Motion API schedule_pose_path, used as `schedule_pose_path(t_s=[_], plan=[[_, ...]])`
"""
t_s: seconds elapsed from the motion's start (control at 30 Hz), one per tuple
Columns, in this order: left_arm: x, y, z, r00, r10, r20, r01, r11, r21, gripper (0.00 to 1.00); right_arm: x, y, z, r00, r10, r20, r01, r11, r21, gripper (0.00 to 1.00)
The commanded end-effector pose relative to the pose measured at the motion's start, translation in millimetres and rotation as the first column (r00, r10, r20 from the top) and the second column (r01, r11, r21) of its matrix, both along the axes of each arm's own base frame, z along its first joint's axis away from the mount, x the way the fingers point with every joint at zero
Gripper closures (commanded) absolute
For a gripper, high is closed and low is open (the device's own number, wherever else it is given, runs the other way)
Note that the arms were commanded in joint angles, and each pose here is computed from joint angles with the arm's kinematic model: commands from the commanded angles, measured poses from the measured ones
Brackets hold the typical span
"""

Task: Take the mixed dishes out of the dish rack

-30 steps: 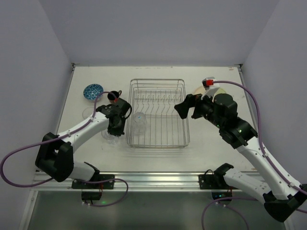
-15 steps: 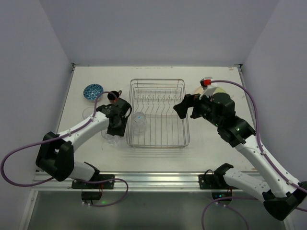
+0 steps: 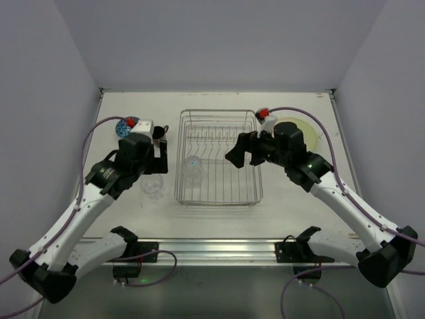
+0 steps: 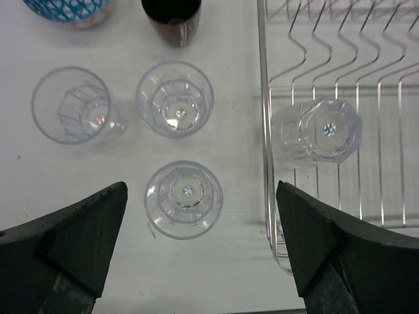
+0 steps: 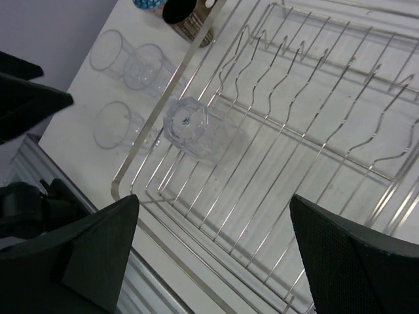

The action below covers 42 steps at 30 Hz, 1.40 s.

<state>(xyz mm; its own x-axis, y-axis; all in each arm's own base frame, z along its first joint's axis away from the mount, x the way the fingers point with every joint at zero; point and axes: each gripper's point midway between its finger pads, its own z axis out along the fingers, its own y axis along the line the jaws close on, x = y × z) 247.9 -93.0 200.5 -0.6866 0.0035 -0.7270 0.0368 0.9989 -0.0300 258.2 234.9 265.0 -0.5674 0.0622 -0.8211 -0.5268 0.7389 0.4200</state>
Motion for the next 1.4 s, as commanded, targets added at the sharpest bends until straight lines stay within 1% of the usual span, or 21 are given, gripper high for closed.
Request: schedule_pose_path(t_s=[0.0, 0.03, 0.07, 0.1, 0.13, 0.17, 0.2, 0.23, 0.27, 0.3, 0.33, 0.4, 0.43, 0.5, 0.63, 0.67, 0.8, 0.93, 0.97, 1.27, 1.37], plan=[[6.6, 20.2, 50.3, 0.963, 0.104, 0.250, -0.088, 0.993, -0.075, 0.00, 1.4, 37.6, 7.7, 0.997, 0.069, -0.024, -0.069, 0.997, 0.026, 0.01], [5.1, 21.9, 57.5, 0.949, 0.115, 0.294, -0.088, 0.991, -0.104, 0.00, 6.1, 38.9, 1.2, 0.999, 0.039, -0.034, -0.039, 0.999, -0.015, 0.01], [1.6, 26.1, 82.3, 0.905, 0.143, 0.401, -0.079, 0.982, -0.173, 0.00, 0.5, 51.1, -0.5, 0.997, 0.068, -0.028, -0.070, 0.997, -0.044, 0.01], [-1.0, 29.2, 77.0, 0.895, 0.151, 0.420, -0.080, 0.980, -0.180, 0.00, 4.8, 61.3, -5.3, 0.997, 0.071, -0.042, -0.075, 0.994, -0.081, 0.01], [-3.8, 32.6, 84.2, 0.873, 0.166, 0.460, -0.079, 0.976, -0.203, 0.00, 11.3, 63.0, -9.7, 0.999, 0.040, -0.036, -0.044, 0.991, -0.123, 0.01], [-9.4, 38.4, 100.7, 0.828, 0.193, 0.527, -0.069, 0.967, -0.246, 0.00, 9.3, 72.0, -12.7, 0.998, 0.055, -0.038, -0.060, 0.987, -0.149, 0.01], [-10.7, 40.4, 95.8, 0.822, 0.198, 0.534, -0.072, 0.966, -0.248, 0.00, 14.3, 78.2, -4.8, 0.998, 0.053, -0.028, -0.057, 0.987, -0.151, 0.01], [-12.2, 43.1, 98.8, 0.807, 0.209, 0.552, -0.074, 0.964, -0.256, 0.00, 20.0, 83.8, -21.7, 0.997, 0.050, -0.061, -0.061, 0.979, -0.192, 0.01], [-15.2, 48.0, 103.7, 0.787, 0.229, 0.573, -0.082, 0.959, -0.271, 0.00, 22.6, 88.6, -25.4, 0.996, 0.052, -0.070, -0.066, 0.977, -0.205, 0.01], [-15.0, 50.0, 99.1, 0.787, 0.237, 0.570, -0.096, 0.959, -0.267, 0.00, 26.7, 96.0, -17.6, 0.997, 0.053, -0.061, -0.064, 0.978, -0.200, 0.01], [-15.2, 52.5, 97.9, 0.784, 0.251, 0.567, -0.110, 0.956, -0.271, 0.00, 30.8, 99.4, -35.0, 0.995, 0.040, -0.091, -0.062, 0.966, -0.251, 0.01], [-14.0, 57.1, 91.3, 0.787, 0.268, 0.556, -0.144, 0.956, -0.257, 0.00, 36.8, 107.5, -32.4, 0.997, 0.012, -0.072, -0.033, 0.954, -0.298, 0.01], [-13.3, 57.9, 88.5, 0.790, 0.273, 0.550, -0.154, 0.955, -0.252, 0.00, 40.0, 113.5, -49.5, 0.995, 0.002, -0.097, -0.036, 0.939, -0.343, 0.01], [-11.2, 58.2, 82.2, 0.800, 0.269, 0.537, -0.167, 0.958, -0.232, 0.00, 42.5, 122.5, -47.7, 0.995, -0.009, -0.095, -0.028, 0.925, -0.378, 0.01], [-8.7, 56.0, 75.9, 0.818, 0.245, 0.520, -0.163, 0.966, -0.199, 0.00, 47.2, 138.6, -70.8, 0.993, 0.075, -0.086, -0.106, 0.881, -0.461, 0.01], [-8.1, 55.4, 74.8, 0.821, 0.241, 0.518, -0.161, 0.968, -0.195, 0.00, 49.2, 139.9, -80.5, 0.991, 0.108, -0.084, -0.136, 0.858, -0.495, 0.01], [-7.6, 52.8, 73.8, 0.825, 0.226, 0.517, -0.147, 0.971, -0.190, 0.00, 47.3, 147.3, -94.8, 0.975, 0.194, -0.106, -0.221, 0.821, -0.527, 0.01], [-6.2, 50.3, 72.2, 0.831, 0.210, 0.515, -0.134, 0.974, -0.181, 0.00, 49.1, 149.0, -114.0, 0.968, 0.207, -0.140, -0.250, 0.788, -0.563, 0.01], [-6.0, 48.8, 71.1, 0.835, 0.203, 0.512, -0.127, 0.976, -0.178, 0.00, 48.8, 150.4, -116.9, 0.965, 0.217, -0.146, -0.261, 0.782, -0.566, 0.03], [-3.1, 43.7, 66.6, 0.850, 0.174, 0.498, -0.108, 0.981, -0.159, 0.00, 49.6, 163.7, -125.2, 0.952, 0.260, -0.165, -0.307, 0.774, -0.554, 0.06], [-3.6, 44.0, 66.9, 0.849, 0.173, 0.500, -0.106, 0.981, -0.160, 0.00, 50.7, 165.1, -133.3, 0.948, 0.263, -0.178, -0.317, 0.762, -0.564, 0.09]])
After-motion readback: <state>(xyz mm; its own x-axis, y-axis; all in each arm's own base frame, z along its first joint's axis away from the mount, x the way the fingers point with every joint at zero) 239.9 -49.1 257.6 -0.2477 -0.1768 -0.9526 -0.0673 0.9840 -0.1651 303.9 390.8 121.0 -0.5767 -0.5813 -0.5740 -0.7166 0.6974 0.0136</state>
